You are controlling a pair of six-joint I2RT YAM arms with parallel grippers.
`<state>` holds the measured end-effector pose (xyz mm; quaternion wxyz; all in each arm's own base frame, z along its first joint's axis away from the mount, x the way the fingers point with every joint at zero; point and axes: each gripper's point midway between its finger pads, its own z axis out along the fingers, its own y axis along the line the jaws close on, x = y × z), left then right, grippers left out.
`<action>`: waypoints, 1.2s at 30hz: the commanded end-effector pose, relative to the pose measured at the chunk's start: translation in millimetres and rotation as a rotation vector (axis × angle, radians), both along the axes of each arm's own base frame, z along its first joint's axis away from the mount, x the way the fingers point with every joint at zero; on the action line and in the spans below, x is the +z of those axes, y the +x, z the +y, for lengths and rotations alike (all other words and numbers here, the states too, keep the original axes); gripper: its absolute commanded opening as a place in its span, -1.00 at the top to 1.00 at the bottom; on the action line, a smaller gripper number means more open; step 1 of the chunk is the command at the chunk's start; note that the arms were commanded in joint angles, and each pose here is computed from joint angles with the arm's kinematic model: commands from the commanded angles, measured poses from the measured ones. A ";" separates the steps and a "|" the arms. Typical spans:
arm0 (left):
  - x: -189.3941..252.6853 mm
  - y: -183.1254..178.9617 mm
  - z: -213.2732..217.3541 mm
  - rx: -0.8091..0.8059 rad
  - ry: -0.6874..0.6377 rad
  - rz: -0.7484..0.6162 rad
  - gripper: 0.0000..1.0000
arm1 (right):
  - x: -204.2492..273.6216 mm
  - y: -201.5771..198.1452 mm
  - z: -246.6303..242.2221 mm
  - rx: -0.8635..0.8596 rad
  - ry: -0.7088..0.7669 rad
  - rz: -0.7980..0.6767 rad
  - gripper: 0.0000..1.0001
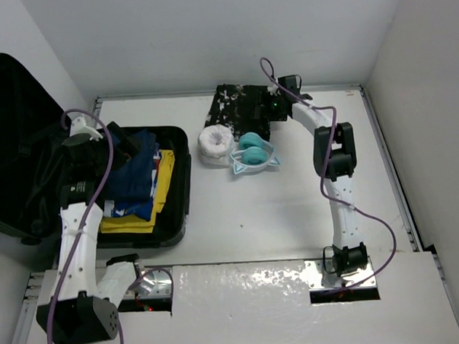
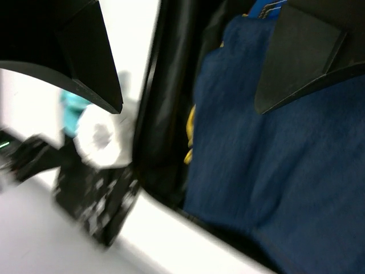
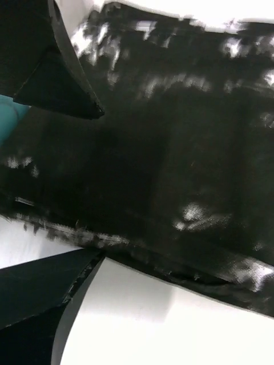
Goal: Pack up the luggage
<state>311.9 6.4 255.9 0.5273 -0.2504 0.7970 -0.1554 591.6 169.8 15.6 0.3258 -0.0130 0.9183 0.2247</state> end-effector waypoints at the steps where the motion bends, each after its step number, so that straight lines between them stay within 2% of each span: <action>1: -17.4 0.1 -9.0 -0.099 0.052 0.034 -0.99 | -16.9 -11.4 -5.4 -0.027 -0.027 0.090 -0.80; 3: -16.1 -1.7 -11.5 -0.109 0.047 0.024 -0.99 | -33.6 -18.8 -13.4 -0.082 -0.049 0.123 -0.65; 5: -17.5 -2.6 -15.8 -0.126 0.033 0.013 -0.99 | -44.7 -23.0 -17.4 -0.134 -0.047 0.165 -0.33; 6: -18.1 -4.0 -16.5 -0.129 0.032 0.012 -0.99 | -47.4 -23.0 -18.4 -0.158 -0.043 0.176 0.10; 7: -18.8 -5.0 -17.0 -0.131 0.031 0.012 -0.99 | -50.3 -23.1 -21.2 -0.178 -0.048 0.185 0.33; 9: -21.6 -7.1 -16.3 -0.129 0.038 0.015 -0.99 | -54.7 -24.0 -25.7 -0.217 -0.050 0.200 0.76; 11: -25.8 -9.9 -16.2 -0.135 0.047 0.028 -0.99 | -55.8 -23.6 -34.4 -0.251 -0.038 0.209 1.00; 13: -30.7 -12.3 -16.3 -0.138 0.052 0.038 -0.99 | -45.9 -21.3 -62.1 -0.367 -0.049 0.204 1.00; 14: -31.9 -13.1 -16.7 -0.140 0.051 0.040 -0.99 | -57.1 -34.3 -77.0 -0.419 -0.063 0.222 1.00; 15: -34.0 -14.0 -17.3 -0.143 0.049 0.042 -0.99 | -30.1 -33.9 -88.2 -0.502 -0.025 0.186 1.00; 16: -34.6 -14.3 -18.2 -0.146 0.046 0.042 -0.99 | -22.6 -35.4 -119.4 -0.602 -0.020 0.159 1.00; 17: -35.1 -14.3 -19.3 -0.149 0.042 0.040 -0.99 | -40.9 -60.3 -136.3 -0.669 -0.020 0.179 1.00; 18: -37.1 -15.0 -19.0 -0.146 0.041 0.047 -0.99 | -8.6 -63.0 -148.2 -0.742 0.023 0.118 1.00; 19: -37.6 -15.2 -18.5 -0.139 0.039 0.052 -0.99 | -3.0 -71.3 -183.5 -0.833 0.025 0.097 1.00; 20: -38.9 -15.7 -15.6 -0.123 0.048 0.060 -0.99 | -16.1 -96.5 -201.3 -0.894 -0.017 0.114 1.00; 22: -37.1 -15.8 -17.5 -0.127 0.047 0.058 -0.99 | 12.7 -112.1 -231.0 -0.952 -0.034 0.055 1.00; 23: -35.1 -15.8 -18.3 -0.127 0.045 0.046 -0.99 | 5.7 -131.0 -241.3 -0.960 -0.061 0.076 1.00; 24: -34.2 -15.6 -20.1 -0.129 0.037 0.040 -0.99 | 21.0 -138.2 -244.3 -0.961 -0.057 0.054 1.00; 29: -29.5 -16.5 -32.3 -0.161 -0.019 0.015 -1.00 | 23.9 -203.1 -250.7 -0.984 -0.148 0.082 1.00; 30: -27.9 -17.1 -37.2 -0.172 -0.033 0.007 -1.00 | 9.8 -225.3 -246.4 -0.988 -0.148 0.105 1.00; 31: -25.8 -17.4 -39.4 -0.174 -0.040 -0.001 -1.00 | 26.4 -231.0 -244.5 -0.998 -0.121 0.046 1.00; 33: -20.2 -19.9 -47.4 -0.190 -0.053 -0.020 -1.00 | 16.1 -260.6 -239.7 -1.030 -0.103 0.057 0.97; 34: -18.6 -20.8 -49.6 -0.195 -0.056 -0.024 -0.99 | 31.1 -264.9 -237.0 -1.027 -0.072 0.002 0.92; 36: -15.4 -23.9 -56.9 -0.213 -0.064 -0.027 -1.00 | 24.5 -281.3 -223.9 -0.996 -0.018 -0.008 0.86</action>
